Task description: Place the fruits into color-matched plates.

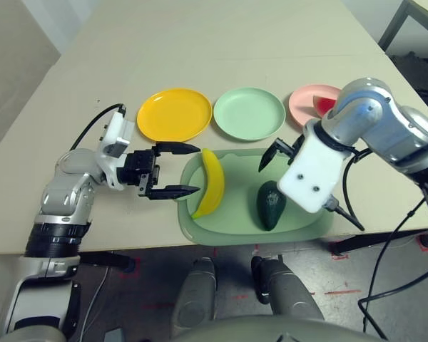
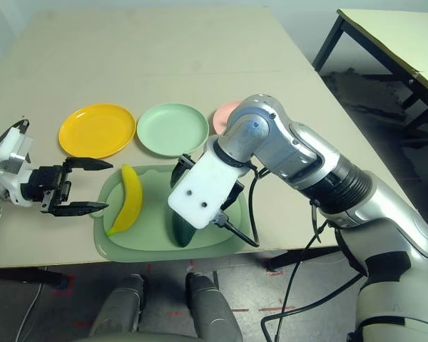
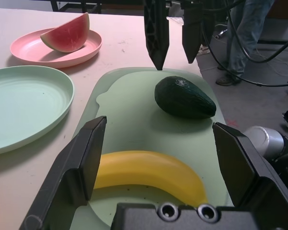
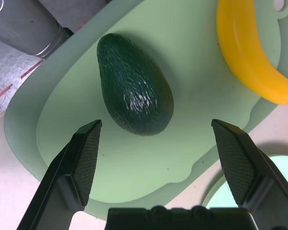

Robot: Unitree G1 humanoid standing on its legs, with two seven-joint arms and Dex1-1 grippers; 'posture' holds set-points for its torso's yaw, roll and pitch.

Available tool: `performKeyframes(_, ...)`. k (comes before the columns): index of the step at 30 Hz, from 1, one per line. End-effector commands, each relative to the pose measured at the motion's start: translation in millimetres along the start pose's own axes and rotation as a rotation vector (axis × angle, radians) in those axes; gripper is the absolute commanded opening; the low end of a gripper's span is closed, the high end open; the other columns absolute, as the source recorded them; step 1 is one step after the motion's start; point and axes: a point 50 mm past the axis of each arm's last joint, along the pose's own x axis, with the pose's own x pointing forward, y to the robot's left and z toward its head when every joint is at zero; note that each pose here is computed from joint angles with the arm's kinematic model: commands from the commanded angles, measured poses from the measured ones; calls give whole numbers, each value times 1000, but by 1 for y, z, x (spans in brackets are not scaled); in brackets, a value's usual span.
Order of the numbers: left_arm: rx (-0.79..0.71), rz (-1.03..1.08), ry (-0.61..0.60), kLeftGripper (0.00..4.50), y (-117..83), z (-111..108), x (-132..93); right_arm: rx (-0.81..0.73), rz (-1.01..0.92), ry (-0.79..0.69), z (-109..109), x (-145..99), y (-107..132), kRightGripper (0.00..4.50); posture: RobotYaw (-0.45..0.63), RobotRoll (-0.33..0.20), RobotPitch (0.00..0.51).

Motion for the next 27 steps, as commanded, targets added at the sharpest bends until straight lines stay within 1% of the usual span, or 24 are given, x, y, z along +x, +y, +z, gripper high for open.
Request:
performKeyframes(1,5,-1,25,4500,1,-1,-1,-1,37,-18,3,10,3,4474,46,0,185)
performKeyframes(9,18,-1,38,4500,1,-2,-1,30,54,-22,-4,22,-1,4474,46,0,186)
performKeyframes(27,33,7,43,4500,3,3,-4,53,98,-36,-10,46,7,4474,58,0,193)
